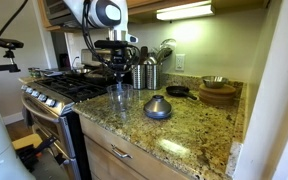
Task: Put the slicer in the container then put the grey cover on top of the container
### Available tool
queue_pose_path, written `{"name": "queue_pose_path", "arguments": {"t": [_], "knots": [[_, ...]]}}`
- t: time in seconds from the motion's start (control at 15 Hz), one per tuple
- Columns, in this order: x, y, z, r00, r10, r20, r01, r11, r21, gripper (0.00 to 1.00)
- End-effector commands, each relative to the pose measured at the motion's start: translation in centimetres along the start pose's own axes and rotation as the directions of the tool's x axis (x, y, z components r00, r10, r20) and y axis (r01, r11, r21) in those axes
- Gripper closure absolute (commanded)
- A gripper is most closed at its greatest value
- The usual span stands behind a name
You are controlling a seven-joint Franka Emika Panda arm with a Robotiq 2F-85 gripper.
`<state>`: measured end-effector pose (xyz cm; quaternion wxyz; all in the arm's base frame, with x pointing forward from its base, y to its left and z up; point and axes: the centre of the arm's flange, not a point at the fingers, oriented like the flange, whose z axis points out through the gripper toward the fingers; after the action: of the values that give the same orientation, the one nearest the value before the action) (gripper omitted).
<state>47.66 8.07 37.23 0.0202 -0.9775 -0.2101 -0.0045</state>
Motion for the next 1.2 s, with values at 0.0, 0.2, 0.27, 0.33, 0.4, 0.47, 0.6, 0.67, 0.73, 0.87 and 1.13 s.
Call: {"name": "queue_pose_path", "arguments": {"t": [0.0,0.2,0.27,0.33,0.4,0.47,0.6,0.67,0.73,0.87,1.13], "knots": [[-0.4,0.3,0.6,1.0,-0.018,-0.016,0.018,1.0,0.006,0.92],[-0.1,0.5,1.0,1.0,-0.016,-0.005,0.016,1.0,0.01,0.92],[-0.1,0.5,1.1,1.0,-0.016,-0.003,0.016,1.0,0.011,0.92],[0.0,0.5,1.4,1.0,-0.016,-0.002,0.016,1.0,0.013,0.92],[0.1,0.6,1.7,1.0,-0.018,-0.001,0.018,1.0,0.013,0.92],[0.4,0.7,2.0,1.0,-0.017,0.002,0.017,1.0,0.017,0.92],[0.6,0.9,2.6,1.0,-0.017,0.004,0.016,1.0,0.022,0.92],[0.7,1.0,2.8,1.0,-0.018,0.004,0.017,1.0,0.023,0.92],[0.8,1.0,3.0,1.0,-0.019,0.003,0.019,1.0,0.024,0.92],[0.9,1.0,3.4,0.999,-0.03,-0.01,0.031,0.999,0.019,0.92],[1.0,1.1,3.8,0.999,-0.046,-0.02,0.046,0.999,0.015,0.92]]}}
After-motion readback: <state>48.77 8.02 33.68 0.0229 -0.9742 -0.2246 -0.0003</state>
